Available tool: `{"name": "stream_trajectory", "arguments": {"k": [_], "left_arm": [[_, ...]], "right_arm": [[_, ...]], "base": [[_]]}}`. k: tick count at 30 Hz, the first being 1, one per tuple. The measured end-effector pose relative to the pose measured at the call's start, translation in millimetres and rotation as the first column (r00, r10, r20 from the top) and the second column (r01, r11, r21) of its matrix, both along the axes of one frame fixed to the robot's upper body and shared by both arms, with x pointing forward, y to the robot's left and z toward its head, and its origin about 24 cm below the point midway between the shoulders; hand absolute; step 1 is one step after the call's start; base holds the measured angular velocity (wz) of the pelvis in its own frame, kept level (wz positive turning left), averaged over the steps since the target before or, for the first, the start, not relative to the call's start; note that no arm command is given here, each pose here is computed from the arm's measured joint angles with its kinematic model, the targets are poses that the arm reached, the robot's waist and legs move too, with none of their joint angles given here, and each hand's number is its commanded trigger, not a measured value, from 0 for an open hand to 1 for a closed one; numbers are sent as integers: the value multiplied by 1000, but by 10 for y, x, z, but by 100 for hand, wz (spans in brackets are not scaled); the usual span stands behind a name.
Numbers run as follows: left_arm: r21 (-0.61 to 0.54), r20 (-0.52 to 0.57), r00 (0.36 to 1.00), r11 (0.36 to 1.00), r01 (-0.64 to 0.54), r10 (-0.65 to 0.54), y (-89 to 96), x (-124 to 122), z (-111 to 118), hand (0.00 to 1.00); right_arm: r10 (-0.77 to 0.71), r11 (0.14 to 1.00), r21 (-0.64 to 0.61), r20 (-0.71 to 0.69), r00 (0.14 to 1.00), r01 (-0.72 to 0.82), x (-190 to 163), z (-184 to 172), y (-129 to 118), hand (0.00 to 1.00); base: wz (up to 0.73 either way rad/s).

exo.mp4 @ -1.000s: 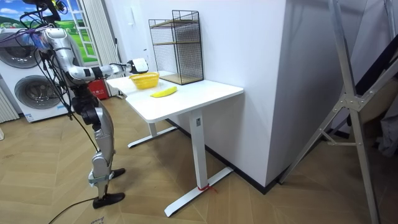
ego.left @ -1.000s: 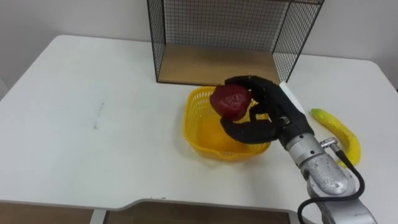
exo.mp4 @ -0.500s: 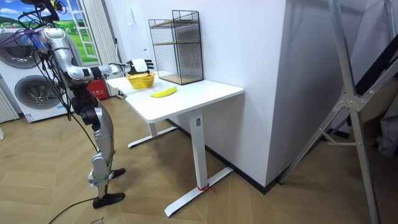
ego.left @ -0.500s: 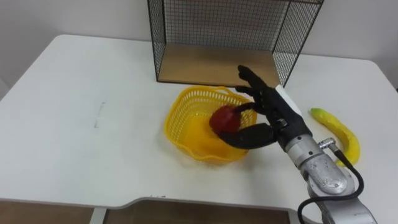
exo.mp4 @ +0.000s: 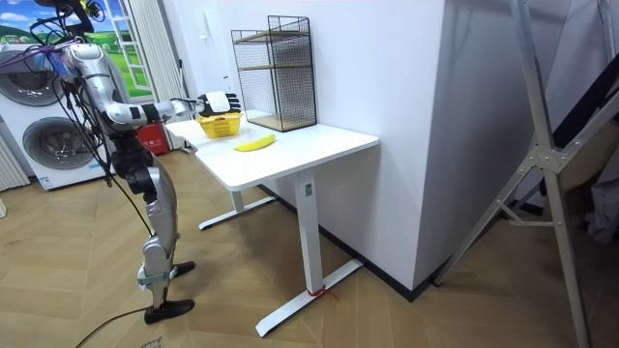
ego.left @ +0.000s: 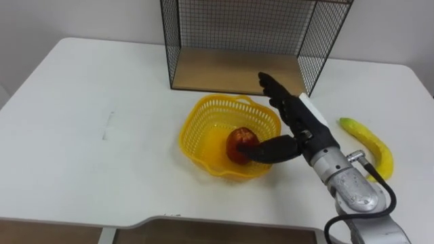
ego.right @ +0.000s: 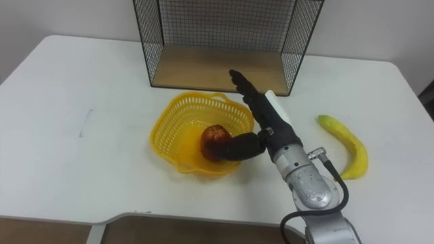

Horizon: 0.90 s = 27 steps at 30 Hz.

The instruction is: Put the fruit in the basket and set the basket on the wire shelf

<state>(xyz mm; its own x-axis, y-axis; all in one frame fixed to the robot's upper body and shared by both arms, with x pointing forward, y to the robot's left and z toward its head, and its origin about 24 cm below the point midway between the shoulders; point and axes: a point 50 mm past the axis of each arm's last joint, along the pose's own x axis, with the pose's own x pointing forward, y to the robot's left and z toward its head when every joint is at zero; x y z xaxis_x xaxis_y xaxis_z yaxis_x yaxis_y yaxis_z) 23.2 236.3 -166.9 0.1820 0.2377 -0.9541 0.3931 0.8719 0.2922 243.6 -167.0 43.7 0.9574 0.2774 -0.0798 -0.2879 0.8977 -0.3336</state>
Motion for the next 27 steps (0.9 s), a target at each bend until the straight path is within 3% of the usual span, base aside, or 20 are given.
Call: {"name": "stream_trajectory", "arguments": {"k": [16,27], "left_arm": [[1,2,1000,1000,1,-1,3,2,2,0],[-1,-27,999,1000,-19,19,-3,-139,-4,0]], "right_arm": [[-41,996,79,-11,999,42,8,8,-40,0],[-301,951,104,101,948,291,47,206,-463,0]], "base": [[0],[0]]}}
